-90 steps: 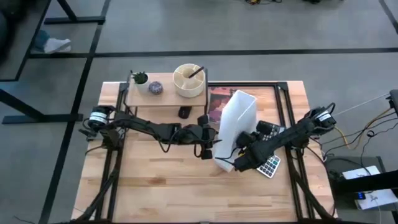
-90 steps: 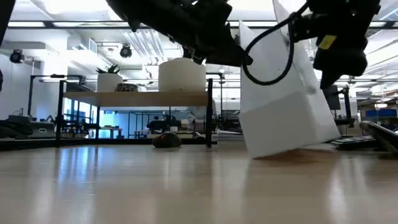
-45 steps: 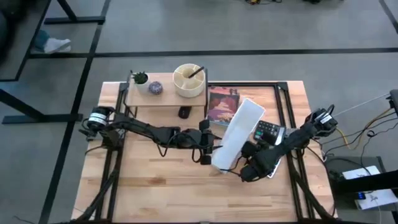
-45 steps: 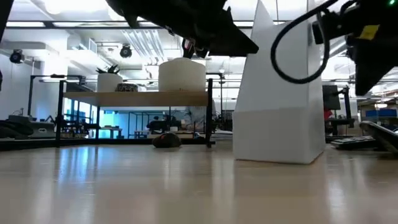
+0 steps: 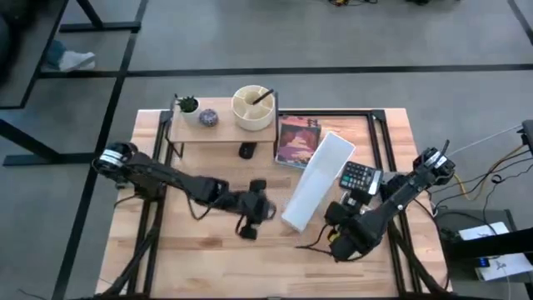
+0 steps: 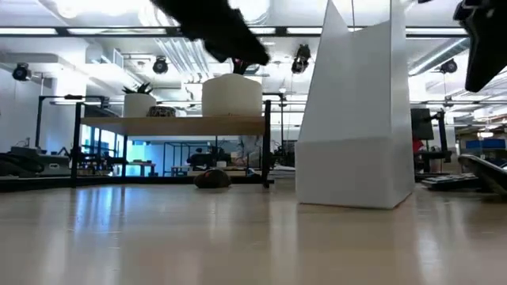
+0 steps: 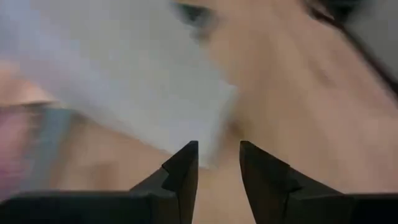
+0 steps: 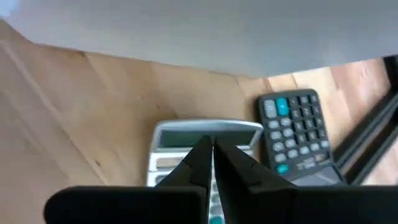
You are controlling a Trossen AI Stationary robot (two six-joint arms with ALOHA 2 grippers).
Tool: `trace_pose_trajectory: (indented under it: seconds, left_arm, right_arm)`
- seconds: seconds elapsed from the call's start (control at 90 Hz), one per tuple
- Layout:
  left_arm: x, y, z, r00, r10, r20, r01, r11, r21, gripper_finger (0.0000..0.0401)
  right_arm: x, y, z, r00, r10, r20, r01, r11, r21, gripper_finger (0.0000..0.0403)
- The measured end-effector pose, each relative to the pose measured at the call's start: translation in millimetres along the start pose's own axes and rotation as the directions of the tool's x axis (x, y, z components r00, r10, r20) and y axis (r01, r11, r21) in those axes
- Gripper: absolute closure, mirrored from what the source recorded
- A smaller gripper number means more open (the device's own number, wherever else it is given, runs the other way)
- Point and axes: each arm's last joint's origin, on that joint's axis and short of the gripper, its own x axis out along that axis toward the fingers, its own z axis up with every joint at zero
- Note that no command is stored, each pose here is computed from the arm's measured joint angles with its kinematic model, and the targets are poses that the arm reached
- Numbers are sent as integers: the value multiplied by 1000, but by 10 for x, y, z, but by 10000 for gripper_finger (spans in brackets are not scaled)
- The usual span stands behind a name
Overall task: Stock shelves
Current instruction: Move the white file holder to the top right of the table
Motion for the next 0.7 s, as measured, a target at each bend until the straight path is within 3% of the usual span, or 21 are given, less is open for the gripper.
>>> trace_pose_trajectory:
  seconds: [0.133,0.367,0.567,0.7]
  left_arm:
    - [159,-93,-253,999,-16,-52,16,1000,3,302]
    - [510,9,-499,998,20,61,-20,1000,-3,303]
    - [774,211,-526,995,71,74,-69,997,-30,303]
    - [930,301,-511,994,91,64,-89,995,-39,303]
  right_arm:
    - [0,58,29,998,55,29,-56,998,29,403]
    - [-16,184,54,979,201,-4,-201,979,24,403]
    - [76,544,66,877,470,-100,-479,873,-94,403]
    - [211,758,85,847,527,-72,-532,837,-128,403]
